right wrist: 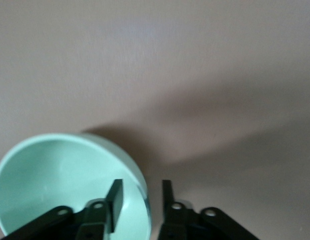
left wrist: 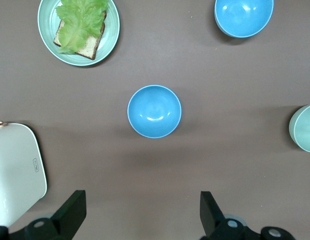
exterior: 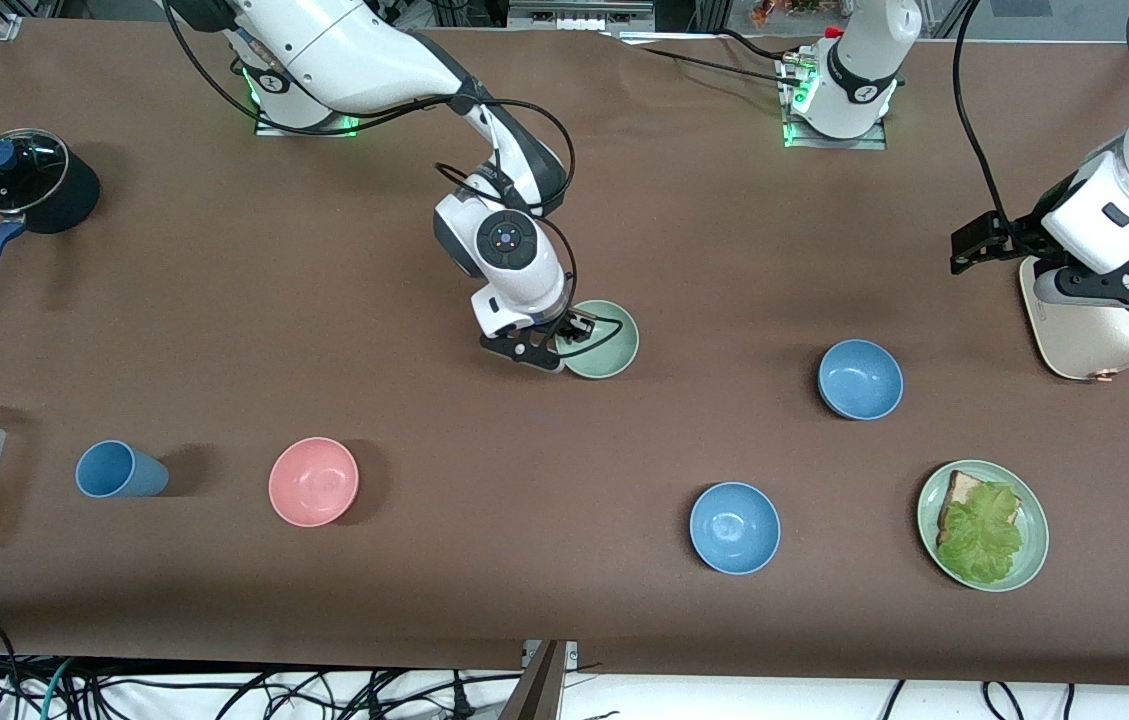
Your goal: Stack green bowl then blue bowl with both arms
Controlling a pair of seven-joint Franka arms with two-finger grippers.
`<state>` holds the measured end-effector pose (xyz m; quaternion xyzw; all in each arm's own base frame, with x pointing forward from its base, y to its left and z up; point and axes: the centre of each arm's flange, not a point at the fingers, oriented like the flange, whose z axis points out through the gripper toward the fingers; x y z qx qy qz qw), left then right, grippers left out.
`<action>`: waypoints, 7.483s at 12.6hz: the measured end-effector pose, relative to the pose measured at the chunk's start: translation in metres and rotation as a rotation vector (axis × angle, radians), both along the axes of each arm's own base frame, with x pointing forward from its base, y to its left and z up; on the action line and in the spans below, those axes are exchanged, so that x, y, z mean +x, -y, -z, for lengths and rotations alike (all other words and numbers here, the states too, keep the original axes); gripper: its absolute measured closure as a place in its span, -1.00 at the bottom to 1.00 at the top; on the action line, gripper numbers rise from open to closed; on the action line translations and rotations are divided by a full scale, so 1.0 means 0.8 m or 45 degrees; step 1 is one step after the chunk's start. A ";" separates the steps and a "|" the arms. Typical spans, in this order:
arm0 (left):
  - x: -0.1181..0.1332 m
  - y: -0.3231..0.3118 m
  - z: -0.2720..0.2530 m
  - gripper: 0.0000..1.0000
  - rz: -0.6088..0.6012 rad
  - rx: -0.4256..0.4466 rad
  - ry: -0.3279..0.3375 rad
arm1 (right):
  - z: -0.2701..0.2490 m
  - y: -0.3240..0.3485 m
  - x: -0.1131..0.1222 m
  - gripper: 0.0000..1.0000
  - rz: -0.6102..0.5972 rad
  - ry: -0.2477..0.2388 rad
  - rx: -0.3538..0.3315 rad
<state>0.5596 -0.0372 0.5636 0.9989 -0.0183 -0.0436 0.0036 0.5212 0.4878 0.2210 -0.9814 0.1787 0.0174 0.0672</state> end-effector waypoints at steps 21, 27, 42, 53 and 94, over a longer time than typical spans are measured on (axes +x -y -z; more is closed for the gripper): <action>0.000 -0.001 0.009 -1.00 0.000 0.002 -0.041 | -0.404 0.489 0.085 -0.99 -0.386 -0.008 -0.073; 0.008 -0.011 0.031 -1.00 -0.016 0.001 -0.086 | -0.437 0.518 0.064 -0.99 -0.376 -0.025 -0.094; 0.049 -0.075 0.408 -0.44 0.080 -0.069 -0.160 | -0.471 0.526 0.067 -0.99 -0.374 0.022 -0.128; 0.057 -0.069 0.429 0.87 0.084 -0.097 -0.261 | -0.468 0.525 0.063 -0.99 -0.380 -0.014 -0.126; 0.061 0.239 0.118 -1.00 -0.157 -0.084 -0.215 | -0.466 0.521 0.063 -0.99 -0.387 -0.016 -0.126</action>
